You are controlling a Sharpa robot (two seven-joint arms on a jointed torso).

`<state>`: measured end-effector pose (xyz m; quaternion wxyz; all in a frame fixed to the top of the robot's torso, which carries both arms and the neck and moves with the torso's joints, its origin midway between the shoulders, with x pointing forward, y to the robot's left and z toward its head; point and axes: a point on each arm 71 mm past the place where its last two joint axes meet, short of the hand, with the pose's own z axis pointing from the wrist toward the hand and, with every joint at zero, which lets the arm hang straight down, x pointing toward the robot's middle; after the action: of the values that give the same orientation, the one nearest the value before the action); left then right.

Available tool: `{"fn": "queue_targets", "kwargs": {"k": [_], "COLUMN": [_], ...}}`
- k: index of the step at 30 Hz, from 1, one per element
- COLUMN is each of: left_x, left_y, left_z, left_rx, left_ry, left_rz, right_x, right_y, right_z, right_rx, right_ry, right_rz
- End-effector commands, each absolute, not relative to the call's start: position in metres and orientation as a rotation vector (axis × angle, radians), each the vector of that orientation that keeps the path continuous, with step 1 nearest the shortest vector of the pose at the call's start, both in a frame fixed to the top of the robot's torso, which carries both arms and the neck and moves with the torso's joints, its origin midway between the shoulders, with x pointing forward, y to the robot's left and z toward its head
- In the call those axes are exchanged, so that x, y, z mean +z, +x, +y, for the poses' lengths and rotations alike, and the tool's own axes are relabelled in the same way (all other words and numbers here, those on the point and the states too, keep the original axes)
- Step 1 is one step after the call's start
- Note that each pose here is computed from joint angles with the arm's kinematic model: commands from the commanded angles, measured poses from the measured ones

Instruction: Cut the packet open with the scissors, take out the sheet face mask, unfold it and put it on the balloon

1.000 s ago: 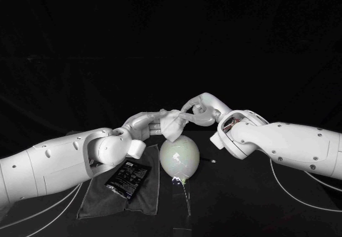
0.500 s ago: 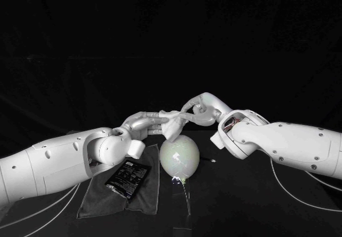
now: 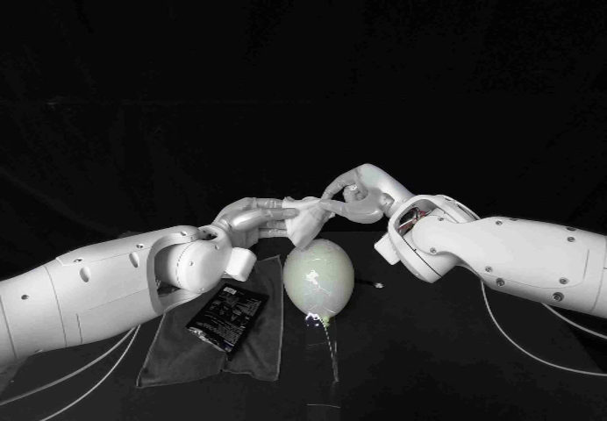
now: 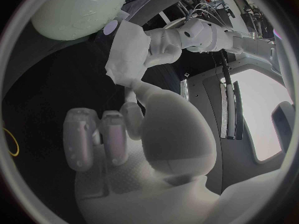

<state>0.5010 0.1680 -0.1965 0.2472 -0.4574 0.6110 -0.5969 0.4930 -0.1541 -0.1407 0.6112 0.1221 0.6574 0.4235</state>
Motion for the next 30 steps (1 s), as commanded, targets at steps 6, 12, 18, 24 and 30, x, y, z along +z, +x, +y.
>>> {"fn": "queue_targets", "kwargs": {"k": [6,12,18,24,30], "left_x": [-0.1955,-0.1959,-0.1962,-0.1962,-0.1960], "left_y": [0.5045,0.5055,0.5063,0.5063,0.5056], "left_z": [0.1730,0.1751,0.1770,0.1767,0.1746], "left_rx": [-1.593,-1.588,-1.585,-1.591,-1.603], "left_ry": [-1.237,-1.238,-1.239,-1.236,-1.232], "left_rz": [1.640,1.638,1.636,1.638,1.645], "right_x": [-0.1396,-0.1397,-0.1398,-0.1400,-0.1402], "right_y": [0.4937,0.4944,0.4946,0.4947,0.4950], "right_z": [-0.1557,-0.1564,-0.1565,-0.1558,-0.1541], "right_rx": [0.969,0.966,0.965,0.967,0.969], "right_ry": [0.276,0.278,0.278,0.276,0.273], "right_rz": [1.506,1.506,1.506,1.510,1.514]}}
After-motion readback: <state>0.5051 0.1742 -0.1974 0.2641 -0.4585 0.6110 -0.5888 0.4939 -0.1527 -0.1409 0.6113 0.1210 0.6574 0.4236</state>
